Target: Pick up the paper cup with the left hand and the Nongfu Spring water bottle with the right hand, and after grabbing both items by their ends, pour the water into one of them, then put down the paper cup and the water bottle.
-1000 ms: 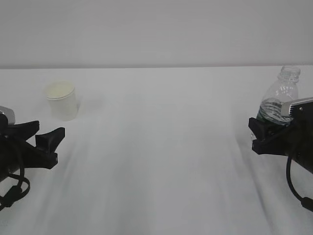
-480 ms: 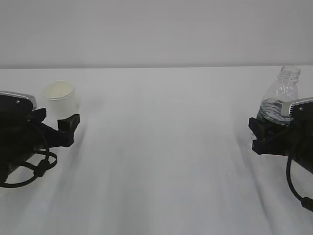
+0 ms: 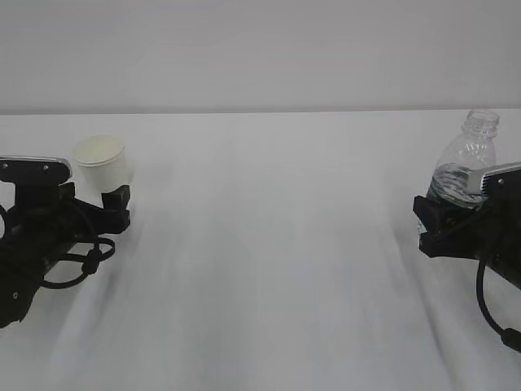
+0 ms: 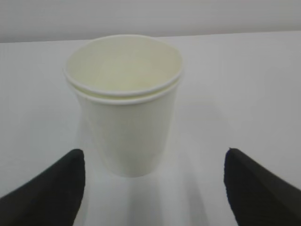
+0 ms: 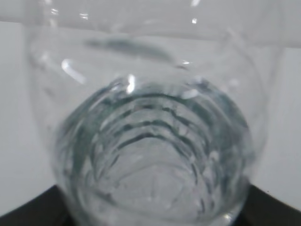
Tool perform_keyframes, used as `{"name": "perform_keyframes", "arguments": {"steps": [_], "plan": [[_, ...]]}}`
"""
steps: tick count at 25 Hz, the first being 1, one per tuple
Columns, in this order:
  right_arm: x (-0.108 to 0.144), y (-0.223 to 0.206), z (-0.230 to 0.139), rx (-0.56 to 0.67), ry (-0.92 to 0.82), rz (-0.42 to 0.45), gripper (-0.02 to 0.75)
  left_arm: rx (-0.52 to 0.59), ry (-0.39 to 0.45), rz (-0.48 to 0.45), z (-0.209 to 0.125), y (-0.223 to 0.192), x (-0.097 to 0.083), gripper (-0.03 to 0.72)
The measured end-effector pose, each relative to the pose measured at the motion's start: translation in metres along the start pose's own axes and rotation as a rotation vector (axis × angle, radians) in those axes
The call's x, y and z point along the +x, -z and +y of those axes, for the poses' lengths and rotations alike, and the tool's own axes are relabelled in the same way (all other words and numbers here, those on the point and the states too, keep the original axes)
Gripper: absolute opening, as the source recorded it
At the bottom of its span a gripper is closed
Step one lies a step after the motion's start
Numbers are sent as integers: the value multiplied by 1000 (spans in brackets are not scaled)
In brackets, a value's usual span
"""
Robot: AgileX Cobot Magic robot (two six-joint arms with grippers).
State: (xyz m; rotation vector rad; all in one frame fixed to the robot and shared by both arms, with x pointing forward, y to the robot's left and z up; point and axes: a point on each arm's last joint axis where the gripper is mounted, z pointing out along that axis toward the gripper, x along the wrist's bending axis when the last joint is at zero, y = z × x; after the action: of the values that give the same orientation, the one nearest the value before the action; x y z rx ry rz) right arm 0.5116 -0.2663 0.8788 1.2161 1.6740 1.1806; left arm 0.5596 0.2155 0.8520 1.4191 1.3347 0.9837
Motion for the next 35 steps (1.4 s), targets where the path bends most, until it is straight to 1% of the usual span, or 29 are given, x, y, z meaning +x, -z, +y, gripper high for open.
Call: {"name": "perform_keyframes", "arguments": {"steps": [15,22,29,35], "plan": [[0,0,0,0,7,5,417,-14,21,64,-14,-37,15,691],[0,0,0,0,8,5,417,-38,22,55,-13,-49,13,691],[0,0,0,0,9,5,417,-48,23,55,-20,-64,13,689],[1,0,0,0,10,7,417,-72,26,50,-17,-73,12,687]]}}
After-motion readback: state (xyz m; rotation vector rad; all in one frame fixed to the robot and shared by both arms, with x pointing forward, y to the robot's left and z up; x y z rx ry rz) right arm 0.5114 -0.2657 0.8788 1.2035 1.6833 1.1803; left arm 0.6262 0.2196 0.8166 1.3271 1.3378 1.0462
